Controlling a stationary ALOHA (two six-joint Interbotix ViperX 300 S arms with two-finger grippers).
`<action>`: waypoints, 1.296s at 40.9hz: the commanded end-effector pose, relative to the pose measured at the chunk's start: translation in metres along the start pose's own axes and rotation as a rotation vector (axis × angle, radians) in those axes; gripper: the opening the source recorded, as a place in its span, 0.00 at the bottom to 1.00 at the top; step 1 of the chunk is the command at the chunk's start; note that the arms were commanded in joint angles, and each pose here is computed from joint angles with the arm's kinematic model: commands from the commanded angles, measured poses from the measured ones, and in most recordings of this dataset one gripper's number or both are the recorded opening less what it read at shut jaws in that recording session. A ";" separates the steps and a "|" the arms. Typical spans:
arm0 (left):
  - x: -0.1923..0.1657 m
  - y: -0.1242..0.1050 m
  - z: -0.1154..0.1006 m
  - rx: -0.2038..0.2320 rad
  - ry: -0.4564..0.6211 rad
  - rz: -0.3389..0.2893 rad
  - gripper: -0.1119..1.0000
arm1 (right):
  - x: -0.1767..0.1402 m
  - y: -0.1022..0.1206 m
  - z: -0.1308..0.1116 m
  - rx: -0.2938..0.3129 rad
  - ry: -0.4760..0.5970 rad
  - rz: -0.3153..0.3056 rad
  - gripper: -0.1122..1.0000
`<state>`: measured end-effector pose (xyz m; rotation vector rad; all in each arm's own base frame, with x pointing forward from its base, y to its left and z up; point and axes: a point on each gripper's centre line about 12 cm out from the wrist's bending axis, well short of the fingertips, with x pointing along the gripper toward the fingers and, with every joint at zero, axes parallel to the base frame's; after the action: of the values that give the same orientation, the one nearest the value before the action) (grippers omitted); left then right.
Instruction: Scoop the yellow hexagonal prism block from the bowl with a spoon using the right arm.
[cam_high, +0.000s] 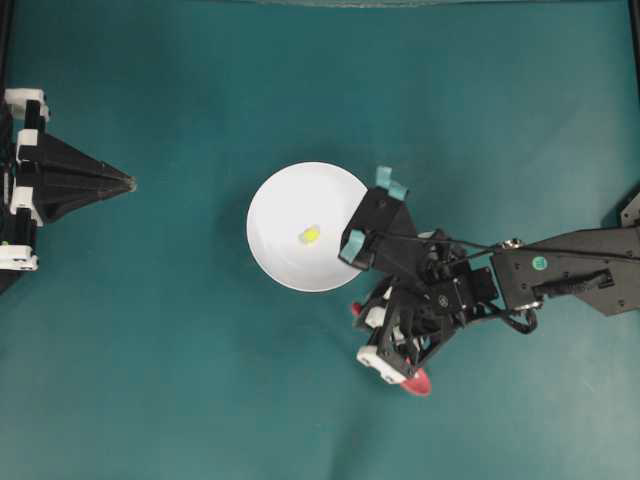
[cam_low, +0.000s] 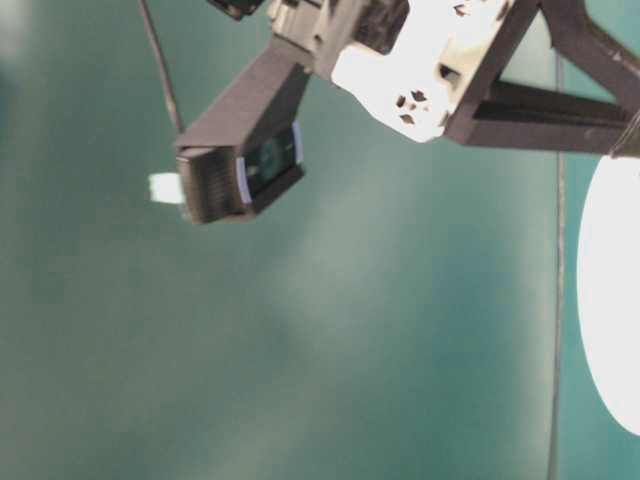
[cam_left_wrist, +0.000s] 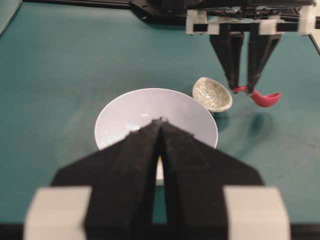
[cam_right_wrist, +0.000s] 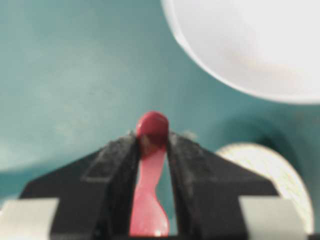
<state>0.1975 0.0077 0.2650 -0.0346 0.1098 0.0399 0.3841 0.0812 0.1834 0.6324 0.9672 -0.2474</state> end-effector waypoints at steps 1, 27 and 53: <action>0.002 0.000 0.004 -0.003 -0.014 0.003 0.09 | -0.013 -0.005 0.005 0.045 0.010 -0.036 0.33; 0.002 0.000 0.004 -0.003 -0.014 0.003 0.09 | -0.039 -0.048 0.037 0.243 -0.025 -0.151 0.33; 0.001 0.000 0.005 -0.005 -0.015 0.003 0.09 | -0.046 -0.076 0.027 0.635 0.027 -0.367 0.33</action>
<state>0.1976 0.0077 0.2657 -0.0361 0.1083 0.0400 0.3427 0.0041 0.1917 1.0095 1.0630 -0.8781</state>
